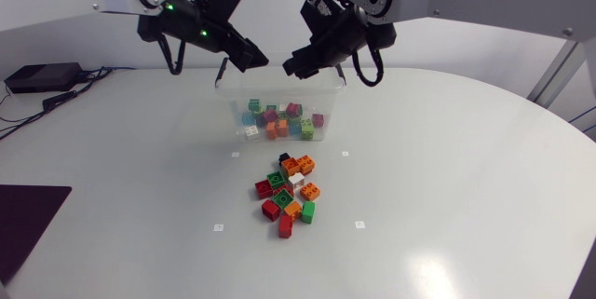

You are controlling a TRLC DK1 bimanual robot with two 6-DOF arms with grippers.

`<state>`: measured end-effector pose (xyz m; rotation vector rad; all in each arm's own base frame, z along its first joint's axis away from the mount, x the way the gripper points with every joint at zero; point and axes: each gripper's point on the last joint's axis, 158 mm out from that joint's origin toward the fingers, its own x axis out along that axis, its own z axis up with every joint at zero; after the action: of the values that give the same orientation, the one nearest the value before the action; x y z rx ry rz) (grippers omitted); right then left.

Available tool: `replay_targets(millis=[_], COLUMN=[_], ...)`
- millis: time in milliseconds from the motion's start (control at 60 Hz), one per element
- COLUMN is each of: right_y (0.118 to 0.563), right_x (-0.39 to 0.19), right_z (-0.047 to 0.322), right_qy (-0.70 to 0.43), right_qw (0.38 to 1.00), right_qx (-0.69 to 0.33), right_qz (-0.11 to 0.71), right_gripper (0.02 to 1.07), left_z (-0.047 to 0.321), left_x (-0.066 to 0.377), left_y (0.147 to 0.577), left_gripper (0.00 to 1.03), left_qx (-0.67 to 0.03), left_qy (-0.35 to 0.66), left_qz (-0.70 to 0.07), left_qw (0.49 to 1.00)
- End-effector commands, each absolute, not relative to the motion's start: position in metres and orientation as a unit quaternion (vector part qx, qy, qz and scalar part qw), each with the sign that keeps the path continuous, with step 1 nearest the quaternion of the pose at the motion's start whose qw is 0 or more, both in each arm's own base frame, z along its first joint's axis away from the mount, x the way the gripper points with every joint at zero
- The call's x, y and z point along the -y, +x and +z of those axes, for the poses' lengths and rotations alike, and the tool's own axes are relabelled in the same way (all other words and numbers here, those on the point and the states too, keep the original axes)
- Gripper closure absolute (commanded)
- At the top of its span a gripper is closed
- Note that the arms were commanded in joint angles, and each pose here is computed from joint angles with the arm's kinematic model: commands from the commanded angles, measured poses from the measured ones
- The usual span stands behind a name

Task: Place the duplo bricks in the container

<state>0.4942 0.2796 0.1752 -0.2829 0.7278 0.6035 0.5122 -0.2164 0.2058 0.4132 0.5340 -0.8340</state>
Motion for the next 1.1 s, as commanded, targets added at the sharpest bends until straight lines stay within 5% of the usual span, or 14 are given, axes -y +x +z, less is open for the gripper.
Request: replay_targets(millis=[0, 367, 567, 650, 1083], right_y=[0.512, 0.544, 0.552, 0.552, 0.500], right_x=[-0.282, -0.290, -0.286, -0.284, -0.247], right_z=[0.172, 0.161, 0.151, 0.152, 0.205], right_qy=[-0.139, -0.136, -0.137, -0.139, -0.148], right_qw=[0.884, 0.886, 0.885, 0.885, 0.892], right_qx=[-0.340, -0.338, -0.346, -0.345, -0.316], right_qz=[0.289, 0.286, 0.280, 0.280, 0.287], right_gripper=[0.70, 0.68, 0.25, 0.17, 0.15], left_z=[0.242, 0.246, 0.201, 0.181, 0.067], left_x=[0.204, 0.192, 0.193, 0.195, 0.195], left_y=[0.494, 0.421, 0.391, 0.381, 0.340], left_gripper=[0.07, 0.07, 0.07, 0.07, 0.09], left_qx=[-0.224, -0.195, -0.226, -0.242, -0.327], left_qy=[0.196, 0.231, 0.254, 0.263, 0.314], left_qz=[-0.386, -0.397, -0.424, -0.437, -0.496], left_qw=[0.873, 0.866, 0.839, 0.826, 0.741])
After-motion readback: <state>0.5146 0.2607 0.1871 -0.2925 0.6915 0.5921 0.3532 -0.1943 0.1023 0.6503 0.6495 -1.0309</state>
